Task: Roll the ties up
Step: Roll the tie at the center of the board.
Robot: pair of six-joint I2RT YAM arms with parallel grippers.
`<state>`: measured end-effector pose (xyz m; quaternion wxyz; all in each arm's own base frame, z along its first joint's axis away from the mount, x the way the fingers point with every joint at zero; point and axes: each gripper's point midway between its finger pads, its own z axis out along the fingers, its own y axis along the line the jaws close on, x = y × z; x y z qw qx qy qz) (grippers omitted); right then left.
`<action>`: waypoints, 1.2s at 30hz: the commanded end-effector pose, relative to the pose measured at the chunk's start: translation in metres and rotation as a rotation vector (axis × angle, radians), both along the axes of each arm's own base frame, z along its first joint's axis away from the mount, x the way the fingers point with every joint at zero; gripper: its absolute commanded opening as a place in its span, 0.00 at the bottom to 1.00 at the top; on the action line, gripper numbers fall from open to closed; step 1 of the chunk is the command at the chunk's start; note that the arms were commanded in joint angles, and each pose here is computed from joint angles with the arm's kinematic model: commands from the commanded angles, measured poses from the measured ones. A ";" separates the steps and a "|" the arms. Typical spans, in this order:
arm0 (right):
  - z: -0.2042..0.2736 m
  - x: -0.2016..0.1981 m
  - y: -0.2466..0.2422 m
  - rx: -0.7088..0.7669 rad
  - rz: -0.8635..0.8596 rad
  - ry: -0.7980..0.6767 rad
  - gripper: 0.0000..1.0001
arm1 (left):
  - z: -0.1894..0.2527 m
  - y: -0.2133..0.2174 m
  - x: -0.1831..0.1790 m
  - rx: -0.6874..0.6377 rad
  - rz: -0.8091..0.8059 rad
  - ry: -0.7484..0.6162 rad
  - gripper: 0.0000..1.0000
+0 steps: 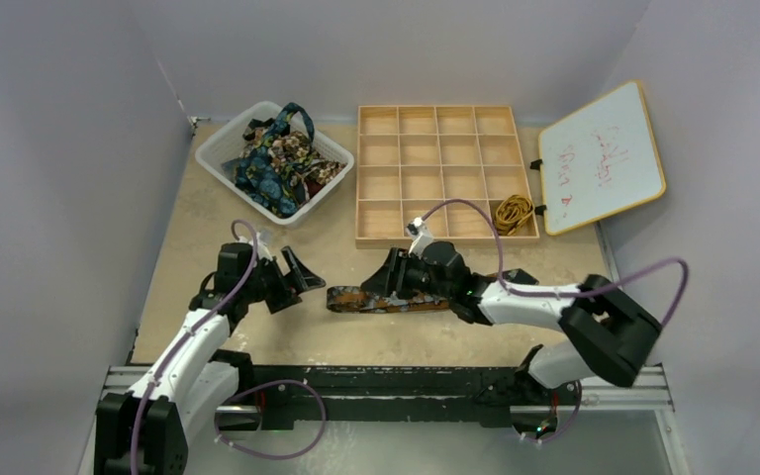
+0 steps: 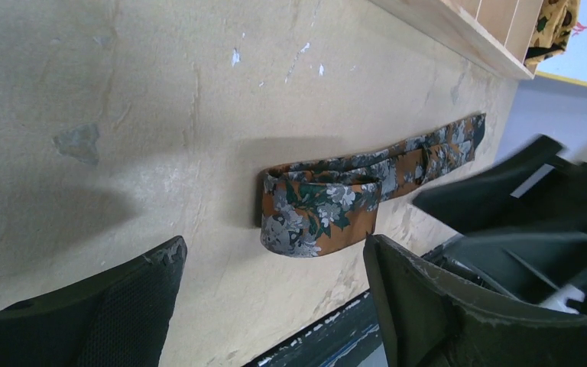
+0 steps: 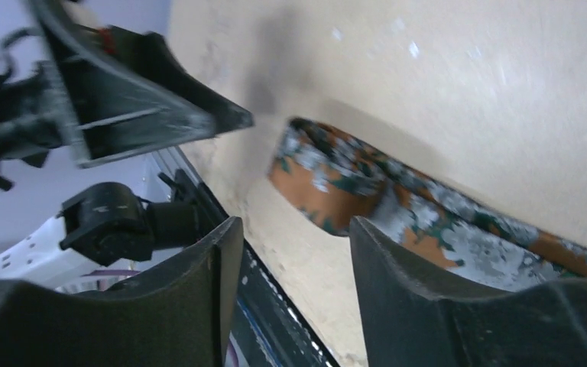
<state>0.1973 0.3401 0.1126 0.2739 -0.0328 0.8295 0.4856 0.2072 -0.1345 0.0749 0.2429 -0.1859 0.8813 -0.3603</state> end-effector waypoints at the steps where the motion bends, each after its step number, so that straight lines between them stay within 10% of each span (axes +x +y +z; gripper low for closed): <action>1: -0.009 -0.014 0.019 0.049 0.092 0.173 0.54 | 0.008 -0.010 0.003 -0.049 -0.059 -0.065 0.84; 36: -0.078 0.005 0.018 -0.163 0.060 0.319 0.25 | -0.017 -0.028 -0.012 -0.136 -0.201 -0.012 0.69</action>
